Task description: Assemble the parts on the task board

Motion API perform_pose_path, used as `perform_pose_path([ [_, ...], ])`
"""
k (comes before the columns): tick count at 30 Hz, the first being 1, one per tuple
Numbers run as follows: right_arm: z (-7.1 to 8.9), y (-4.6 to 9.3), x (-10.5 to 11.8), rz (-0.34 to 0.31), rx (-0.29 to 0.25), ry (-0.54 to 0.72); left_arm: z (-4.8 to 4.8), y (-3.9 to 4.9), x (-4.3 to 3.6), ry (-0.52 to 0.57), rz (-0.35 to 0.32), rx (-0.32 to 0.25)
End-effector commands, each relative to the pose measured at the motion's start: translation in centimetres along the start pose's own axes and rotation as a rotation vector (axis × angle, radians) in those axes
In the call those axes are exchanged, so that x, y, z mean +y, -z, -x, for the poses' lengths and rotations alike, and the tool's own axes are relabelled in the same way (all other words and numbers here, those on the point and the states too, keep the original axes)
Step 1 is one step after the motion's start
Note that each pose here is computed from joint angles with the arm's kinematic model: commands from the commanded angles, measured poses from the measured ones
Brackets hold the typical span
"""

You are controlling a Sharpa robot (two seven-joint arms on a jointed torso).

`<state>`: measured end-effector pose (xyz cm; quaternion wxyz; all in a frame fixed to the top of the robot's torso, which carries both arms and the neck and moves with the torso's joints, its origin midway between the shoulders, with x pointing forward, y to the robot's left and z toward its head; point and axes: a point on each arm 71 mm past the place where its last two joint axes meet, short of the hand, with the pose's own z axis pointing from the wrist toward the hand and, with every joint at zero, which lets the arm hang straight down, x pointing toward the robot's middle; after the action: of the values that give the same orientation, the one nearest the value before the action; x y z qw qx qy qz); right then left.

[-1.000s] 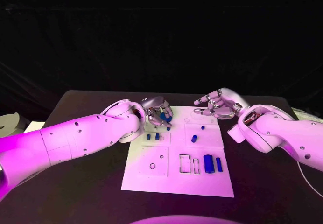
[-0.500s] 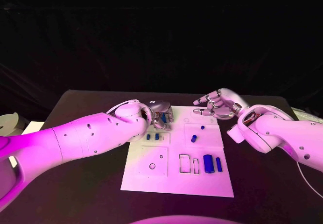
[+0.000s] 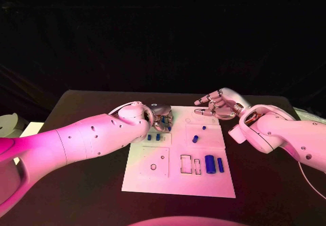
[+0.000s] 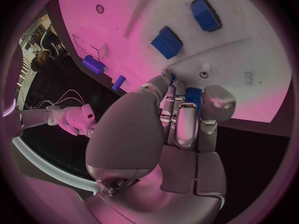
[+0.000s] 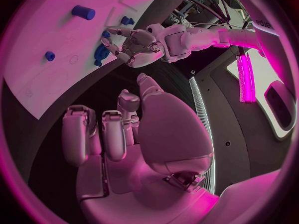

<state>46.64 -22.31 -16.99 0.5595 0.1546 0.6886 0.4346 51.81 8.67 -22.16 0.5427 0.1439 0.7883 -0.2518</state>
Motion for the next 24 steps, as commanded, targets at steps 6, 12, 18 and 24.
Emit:
perform_pose_path([
  [6,-0.21,-0.04,0.13,0.012,0.016,0.001,-0.26,-0.28,-0.26,-0.017,-0.006,0.021],
  [12,-0.24,-0.06,0.15,0.012,0.017,0.0,-0.46,-0.41,-0.29,-0.018,-0.008,0.035],
  [18,-0.26,-0.06,0.16,0.013,0.019,0.0,-0.56,-0.45,-0.31,-0.012,-0.009,0.038],
  [24,-0.28,-0.07,0.17,0.013,0.019,0.0,-0.37,-0.34,-0.2,-0.001,-0.009,0.001],
])
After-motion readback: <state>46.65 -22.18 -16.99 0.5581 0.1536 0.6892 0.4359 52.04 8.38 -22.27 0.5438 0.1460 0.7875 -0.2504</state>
